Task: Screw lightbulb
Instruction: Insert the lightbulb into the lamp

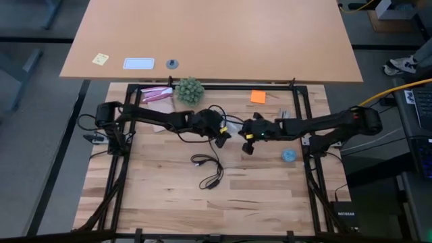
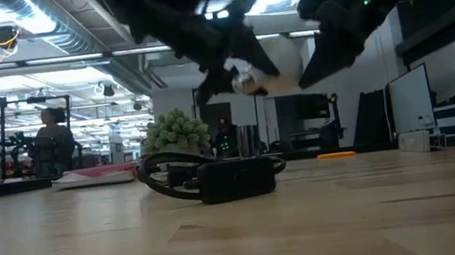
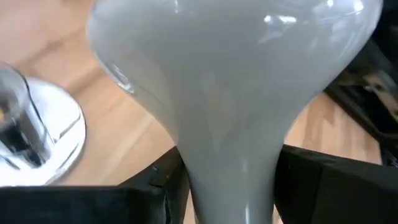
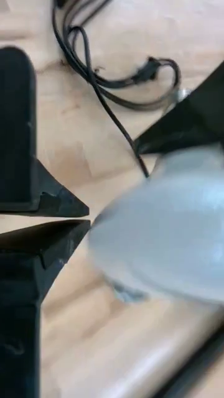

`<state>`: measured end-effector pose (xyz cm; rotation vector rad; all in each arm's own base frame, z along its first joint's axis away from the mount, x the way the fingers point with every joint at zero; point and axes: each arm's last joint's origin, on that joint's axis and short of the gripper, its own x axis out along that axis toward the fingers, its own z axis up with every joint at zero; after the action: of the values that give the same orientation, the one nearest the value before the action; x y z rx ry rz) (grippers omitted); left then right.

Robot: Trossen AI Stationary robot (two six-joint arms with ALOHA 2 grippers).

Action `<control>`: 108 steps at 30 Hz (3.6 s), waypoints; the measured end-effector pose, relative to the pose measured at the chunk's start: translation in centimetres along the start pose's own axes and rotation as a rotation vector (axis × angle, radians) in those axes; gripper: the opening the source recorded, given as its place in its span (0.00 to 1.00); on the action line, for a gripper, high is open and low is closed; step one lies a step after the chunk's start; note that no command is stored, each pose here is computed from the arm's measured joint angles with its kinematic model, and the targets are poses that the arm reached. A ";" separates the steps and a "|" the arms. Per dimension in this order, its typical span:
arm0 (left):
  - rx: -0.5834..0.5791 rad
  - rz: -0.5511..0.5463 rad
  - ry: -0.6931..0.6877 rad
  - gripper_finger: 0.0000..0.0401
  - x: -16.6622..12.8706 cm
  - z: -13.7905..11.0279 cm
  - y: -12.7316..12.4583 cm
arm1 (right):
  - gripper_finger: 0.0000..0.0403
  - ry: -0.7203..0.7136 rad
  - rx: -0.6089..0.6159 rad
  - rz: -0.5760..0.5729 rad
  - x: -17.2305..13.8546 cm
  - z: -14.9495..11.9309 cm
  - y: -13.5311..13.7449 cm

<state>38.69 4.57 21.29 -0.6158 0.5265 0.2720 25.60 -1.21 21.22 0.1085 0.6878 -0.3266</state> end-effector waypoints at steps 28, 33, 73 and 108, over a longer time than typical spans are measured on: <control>0.328 0.300 -0.428 0.40 -14.6 4.6 -4.4 | 0.06 0.018 -0.055 -0.104 -5.1 -0.4 -1.7; 0.279 0.437 -0.398 0.40 -17.3 1.8 -5.8 | 0.06 0.062 -0.038 -0.110 -5.1 -0.8 -1.8; 0.360 -0.128 -0.763 0.40 -0.4 -5.8 10.0 | 0.06 -0.279 0.022 -0.164 -3.6 2.7 -1.3; 0.472 -0.030 -0.661 0.40 2.5 -2.0 12.6 | 0.06 -0.454 0.112 -0.111 4.1 4.3 -10.4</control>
<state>35.04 13.42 12.54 -0.0539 -0.0642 0.2914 27.74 -12.96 22.04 0.0985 0.2259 -0.4785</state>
